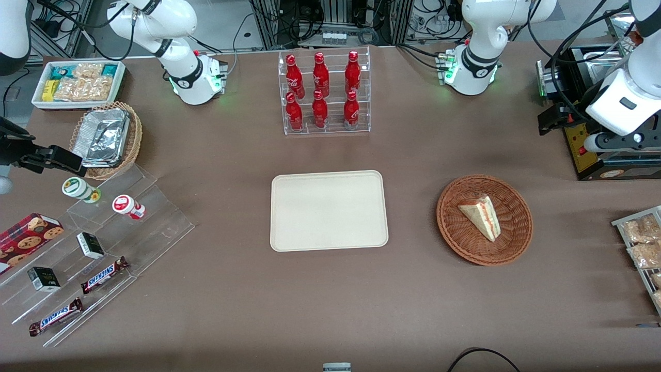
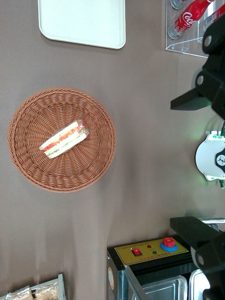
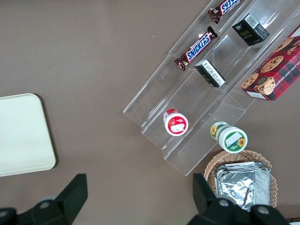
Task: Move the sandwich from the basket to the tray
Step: 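Move the left gripper over the wicker basket above the wrapped sandwich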
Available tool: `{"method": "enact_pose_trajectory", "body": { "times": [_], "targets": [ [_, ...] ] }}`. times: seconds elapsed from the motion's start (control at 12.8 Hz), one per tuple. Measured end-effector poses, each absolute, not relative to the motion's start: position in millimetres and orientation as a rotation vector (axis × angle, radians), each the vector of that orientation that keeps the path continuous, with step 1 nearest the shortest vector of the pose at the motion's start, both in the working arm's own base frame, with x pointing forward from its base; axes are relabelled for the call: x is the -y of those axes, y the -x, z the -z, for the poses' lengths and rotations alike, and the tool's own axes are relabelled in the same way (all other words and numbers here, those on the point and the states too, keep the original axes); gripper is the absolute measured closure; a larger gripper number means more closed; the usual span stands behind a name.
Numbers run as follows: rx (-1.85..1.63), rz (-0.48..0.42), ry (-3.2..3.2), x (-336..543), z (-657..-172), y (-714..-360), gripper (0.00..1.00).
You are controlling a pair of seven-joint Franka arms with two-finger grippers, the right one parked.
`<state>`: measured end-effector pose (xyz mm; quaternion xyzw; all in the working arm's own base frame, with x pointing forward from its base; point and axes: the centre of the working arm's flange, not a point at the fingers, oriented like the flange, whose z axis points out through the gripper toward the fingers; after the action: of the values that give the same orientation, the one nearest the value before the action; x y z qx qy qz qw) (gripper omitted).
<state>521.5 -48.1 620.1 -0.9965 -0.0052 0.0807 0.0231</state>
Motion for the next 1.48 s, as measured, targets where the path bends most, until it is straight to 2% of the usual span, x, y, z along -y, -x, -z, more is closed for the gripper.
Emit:
{"method": "enact_pose_trajectory", "body": {
  "times": [0.47, 0.86, 1.48],
  "targets": [
    [0.015, -0.29, 3.08, 48, -609, -526, 0.0],
    [0.007, -0.364, 3.071, 51, -566, -550, 0.0],
    [-0.011, -0.314, 3.082, 56, -480, -566, 0.0]
  ]
}}
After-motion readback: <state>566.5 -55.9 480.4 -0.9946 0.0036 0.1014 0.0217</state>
